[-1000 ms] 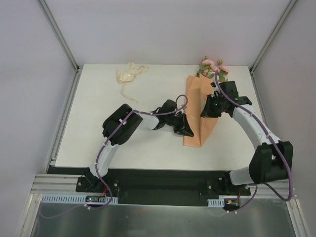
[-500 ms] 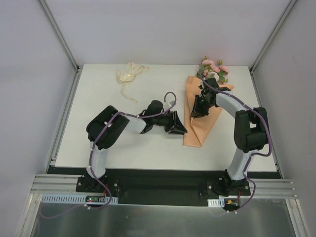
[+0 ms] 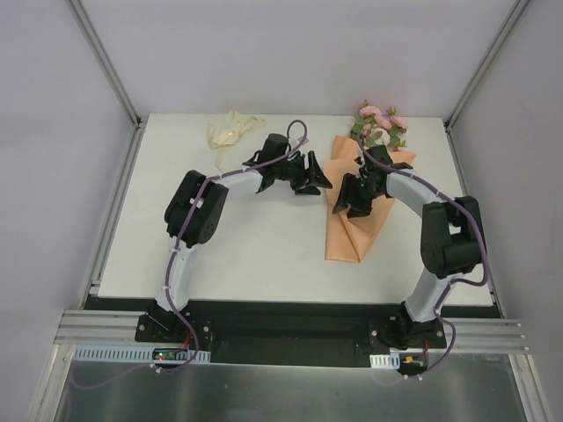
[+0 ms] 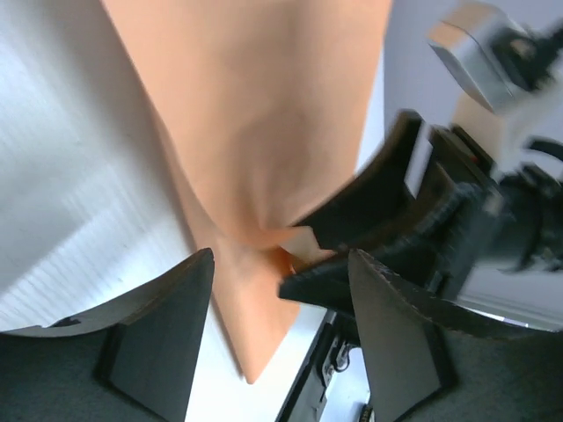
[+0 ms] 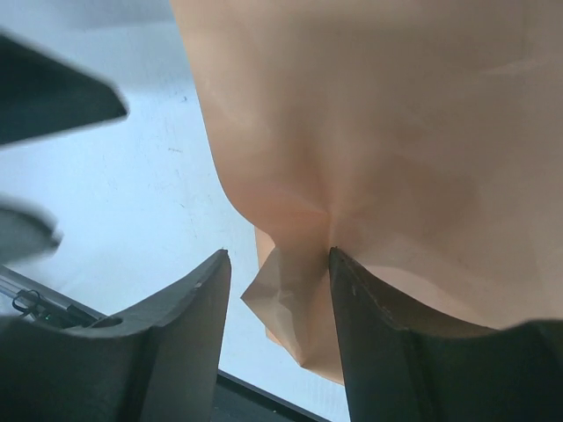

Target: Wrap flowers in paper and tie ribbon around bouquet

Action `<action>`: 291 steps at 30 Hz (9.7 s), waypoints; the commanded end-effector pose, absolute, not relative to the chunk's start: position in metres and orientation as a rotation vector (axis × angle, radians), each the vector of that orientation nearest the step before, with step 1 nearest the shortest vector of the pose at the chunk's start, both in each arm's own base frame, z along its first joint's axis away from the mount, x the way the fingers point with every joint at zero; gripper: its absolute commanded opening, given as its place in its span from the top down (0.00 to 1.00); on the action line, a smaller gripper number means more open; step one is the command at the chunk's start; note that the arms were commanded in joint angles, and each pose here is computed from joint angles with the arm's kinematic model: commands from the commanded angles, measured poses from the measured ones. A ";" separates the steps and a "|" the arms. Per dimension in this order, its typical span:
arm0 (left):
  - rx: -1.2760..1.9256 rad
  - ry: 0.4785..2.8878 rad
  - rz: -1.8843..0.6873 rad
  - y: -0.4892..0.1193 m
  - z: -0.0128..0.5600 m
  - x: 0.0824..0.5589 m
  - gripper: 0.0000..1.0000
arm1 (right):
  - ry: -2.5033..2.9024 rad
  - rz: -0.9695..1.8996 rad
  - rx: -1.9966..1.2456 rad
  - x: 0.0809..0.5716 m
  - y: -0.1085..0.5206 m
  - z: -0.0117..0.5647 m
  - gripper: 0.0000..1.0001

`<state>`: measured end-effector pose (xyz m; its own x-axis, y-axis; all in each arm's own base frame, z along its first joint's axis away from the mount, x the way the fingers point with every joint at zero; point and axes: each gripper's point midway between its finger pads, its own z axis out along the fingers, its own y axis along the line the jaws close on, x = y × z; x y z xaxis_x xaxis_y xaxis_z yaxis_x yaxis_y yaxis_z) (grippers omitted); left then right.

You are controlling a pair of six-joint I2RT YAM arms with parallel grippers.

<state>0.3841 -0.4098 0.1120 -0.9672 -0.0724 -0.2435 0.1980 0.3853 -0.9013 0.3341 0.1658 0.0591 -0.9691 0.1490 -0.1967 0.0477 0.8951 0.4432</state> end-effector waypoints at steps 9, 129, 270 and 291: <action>0.113 2.461 -1.594 -0.427 0.070 0.434 0.78 | 2.749 0.738 0.099 0.331 0.173 0.085 0.47; -0.048 2.806 -1.372 -0.418 -0.005 0.367 1.00 | 2.550 0.750 0.618 0.357 0.041 0.080 0.60; 0.272 2.609 -1.458 -0.458 0.109 0.329 0.99 | 2.618 0.788 0.302 0.294 0.150 0.041 0.99; 0.046 2.886 -1.360 -0.442 -0.007 0.325 1.00 | 2.547 0.731 0.582 0.408 0.064 0.058 0.99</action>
